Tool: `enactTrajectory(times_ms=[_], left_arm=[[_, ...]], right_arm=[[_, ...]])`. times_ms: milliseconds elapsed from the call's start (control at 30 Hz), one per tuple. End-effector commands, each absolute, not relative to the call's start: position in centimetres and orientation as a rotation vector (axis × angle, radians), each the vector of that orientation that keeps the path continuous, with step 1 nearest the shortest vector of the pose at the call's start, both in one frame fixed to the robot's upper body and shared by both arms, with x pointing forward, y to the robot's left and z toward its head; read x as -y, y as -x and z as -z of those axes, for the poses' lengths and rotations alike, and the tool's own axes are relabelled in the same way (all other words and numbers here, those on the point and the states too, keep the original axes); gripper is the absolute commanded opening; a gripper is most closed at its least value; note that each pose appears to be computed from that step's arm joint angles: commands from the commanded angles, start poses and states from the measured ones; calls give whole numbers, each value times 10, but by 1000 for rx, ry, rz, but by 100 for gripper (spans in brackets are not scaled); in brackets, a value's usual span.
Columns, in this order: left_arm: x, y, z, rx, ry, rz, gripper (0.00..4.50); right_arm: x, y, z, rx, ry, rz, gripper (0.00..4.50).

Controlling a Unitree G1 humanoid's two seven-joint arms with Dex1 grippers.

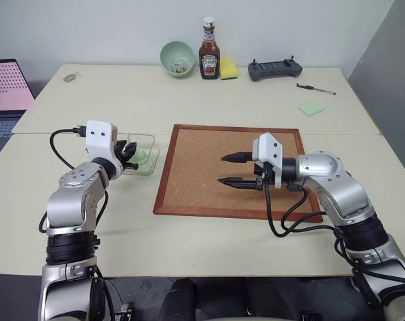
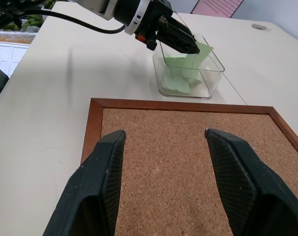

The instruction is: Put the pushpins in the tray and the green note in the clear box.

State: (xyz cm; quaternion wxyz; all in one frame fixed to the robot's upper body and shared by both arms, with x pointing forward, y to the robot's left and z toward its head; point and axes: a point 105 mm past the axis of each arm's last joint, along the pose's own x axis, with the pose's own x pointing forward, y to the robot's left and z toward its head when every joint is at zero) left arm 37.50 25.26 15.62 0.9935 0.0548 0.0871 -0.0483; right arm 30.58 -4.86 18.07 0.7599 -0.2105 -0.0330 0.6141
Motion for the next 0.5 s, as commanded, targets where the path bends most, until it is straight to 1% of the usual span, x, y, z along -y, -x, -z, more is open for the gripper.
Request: enactTrajectory(times_ms=[33, 200, 367, 500], left_arm=[[-252, -372, -176, -116, -138, 94, 239], [-247, -368, -184, -88, -145, 115, 330], [-245, -361, -204, -16, -225, 114, 330], [-235, -356, -214, 23, -276, 160, 330]], right_arm=[[48, -304, -198, 133, 464, -1322, 270], [50, -306, -202, 140, 450, -1313, 270], [55, -307, -208, 149, 414, -1295, 270], [62, -306, -210, 159, 385, -1266, 270]])
